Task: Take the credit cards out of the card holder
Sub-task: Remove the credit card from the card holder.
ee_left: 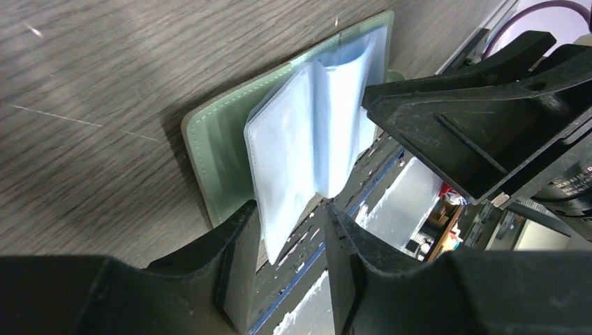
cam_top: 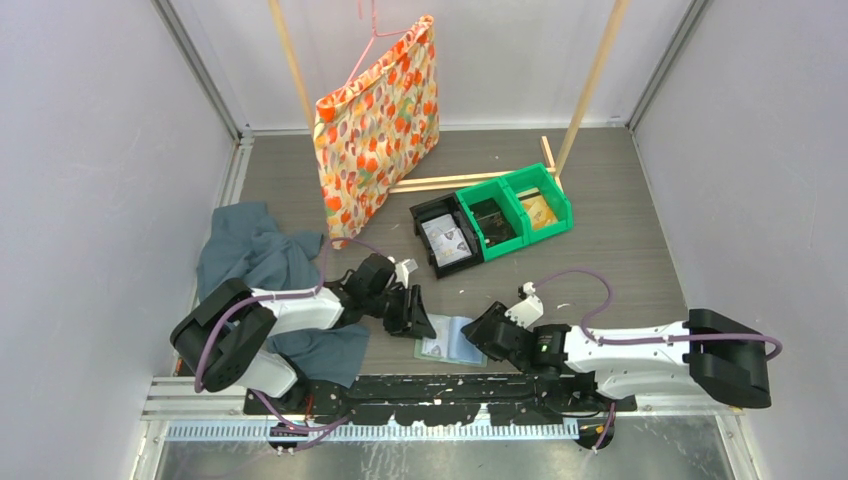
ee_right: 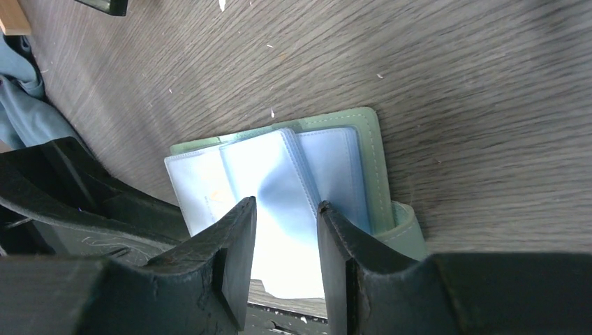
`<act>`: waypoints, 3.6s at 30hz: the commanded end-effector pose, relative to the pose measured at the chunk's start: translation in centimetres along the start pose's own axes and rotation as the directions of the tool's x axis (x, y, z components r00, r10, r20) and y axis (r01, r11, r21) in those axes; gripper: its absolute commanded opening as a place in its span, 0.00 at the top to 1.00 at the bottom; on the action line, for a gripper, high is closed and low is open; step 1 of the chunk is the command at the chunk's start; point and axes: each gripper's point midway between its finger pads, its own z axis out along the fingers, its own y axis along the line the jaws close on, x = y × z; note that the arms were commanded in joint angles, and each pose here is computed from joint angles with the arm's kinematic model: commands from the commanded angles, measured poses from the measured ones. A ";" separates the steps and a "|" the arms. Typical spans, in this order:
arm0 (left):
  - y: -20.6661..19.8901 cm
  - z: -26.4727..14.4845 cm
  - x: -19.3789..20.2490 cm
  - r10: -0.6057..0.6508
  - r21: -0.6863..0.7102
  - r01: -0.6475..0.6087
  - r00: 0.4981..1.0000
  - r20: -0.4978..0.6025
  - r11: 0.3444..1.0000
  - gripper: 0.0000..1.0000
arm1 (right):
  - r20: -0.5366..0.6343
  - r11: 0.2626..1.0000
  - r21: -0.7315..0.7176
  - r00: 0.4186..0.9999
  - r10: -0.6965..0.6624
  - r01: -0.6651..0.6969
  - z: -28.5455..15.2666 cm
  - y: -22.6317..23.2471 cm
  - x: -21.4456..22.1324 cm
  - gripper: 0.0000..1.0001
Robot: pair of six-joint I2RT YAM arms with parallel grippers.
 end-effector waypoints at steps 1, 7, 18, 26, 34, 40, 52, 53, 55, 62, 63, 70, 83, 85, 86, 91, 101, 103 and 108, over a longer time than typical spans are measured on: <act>-3.3 -0.5 -1.2 0.072 0.099 -0.075 0.997 0.034 0.992 0.61 | 0.008 0.997 0.061 0.999 -0.042 0.042 0.4 -1.8 0.1 0.57; -4.3 -1.0 -1.3 0.086 0.124 -0.090 0.995 0.044 0.988 0.63 | 0.009 0.998 0.057 0.999 -0.035 0.035 0.4 -1.9 0.1 0.57; -7.1 -1.5 -0.9 0.155 0.172 -0.161 0.987 0.048 0.972 0.62 | 0.030 0.999 0.040 0.999 -0.024 0.023 -0.6 -1.5 -0.7 0.57; -7.6 -0.5 -0.4 0.178 0.175 -0.179 0.984 0.023 0.968 0.61 | 0.077 0.999 -0.030 0.997 -0.026 0.029 -2.6 1.0 -2.4 0.57; -7.7 0.3 0.1 0.185 0.179 -0.183 0.983 0.004 0.967 0.62 | 0.063 0.993 -0.104 0.996 -0.056 0.063 -3.0 4.2 -1.2 0.57; -8.1 0.7 0.3 0.193 0.188 -0.189 0.981 -0.004 0.964 0.63 | 0.028 0.992 -0.107 0.997 -0.067 0.069 -2.3 4.7 0.4 0.56; -8.0 1.2 0.6 0.203 0.185 -0.197 0.979 -0.017 0.963 0.63 | 0.072 0.996 -0.093 0.997 0.007 0.000 -3.1 1.4 -1.9 0.52; -7.8 1.3 0.6 0.202 0.179 -0.196 0.979 -0.018 0.964 0.63 | 0.070 0.995 -0.096 0.997 0.011 -0.004 -3.1 1.2 -1.9 0.52; -7.6 1.5 0.6 0.199 0.170 -0.194 0.980 -0.017 0.966 0.63 | 0.067 0.996 -0.092 0.998 0.014 -0.008 -3.0 1.0 -1.8 0.52; -7.5 1.6 0.7 0.201 0.171 -0.194 0.979 -0.024 0.966 0.62 | 0.063 0.996 -0.094 0.998 0.012 -0.006 -2.7 1.4 -1.5 0.52; -7.5 1.5 0.7 0.203 0.172 -0.196 0.979 -0.023 0.965 0.62 | 0.064 0.996 -0.094 0.998 0.011 -0.005 -2.7 1.4 -1.5 0.52; -7.0 1.5 0.8 0.205 0.152 -0.198 0.978 -0.026 0.968 0.63 | 0.064 0.996 -0.094 0.998 0.008 -0.002 -2.5 1.4 -1.4 0.52; -6.1 1.1 0.5 0.200 0.096 -0.200 0.980 0.001 0.975 0.64 | 0.121 0.998 -0.063 0.992 0.028 -0.021 -3.4 0.8 -3.1 0.57; -5.9 1.1 0.5 0.199 0.088 -0.199 0.980 0.006 0.976 0.64 | 0.134 0.997 -0.075 0.991 0.030 -0.020 -3.7 1.1 -3.6 0.57; -5.9 1.0 0.4 0.200 0.083 -0.200 0.980 0.008 0.976 0.64 | 0.139 0.996 -0.082 0.990 0.029 -0.018 -3.9 1.4 -3.7 0.57; -4.9 0.8 0.0 0.191 0.040 -0.192 0.981 0.019 0.981 0.64 | 0.144 0.996 -0.090 0.990 0.007 0.006 -4.0 2.3 -3.6 0.57; -3.0 1.0 -0.2 0.155 -0.010 -0.155 0.988 0.008 0.988 0.65 | 0.058 0.996 -0.093 0.998 -0.005 0.010 -1.9 2.1 -0.5 0.55; -2.6 1.1 -0.1 0.149 -0.020 -0.149 0.989 0.005 0.989 0.65 | 0.049 0.996 -0.089 0.999 -0.001 0.005 -1.6 1.6 -0.3 0.54; -1.5 1.5 0.1 0.132 -0.042 -0.132 0.991 -0.006 0.990 0.65 | 0.040 0.998 -0.070 0.999 0.002 0.001 -1.1 0.6 0.0 0.54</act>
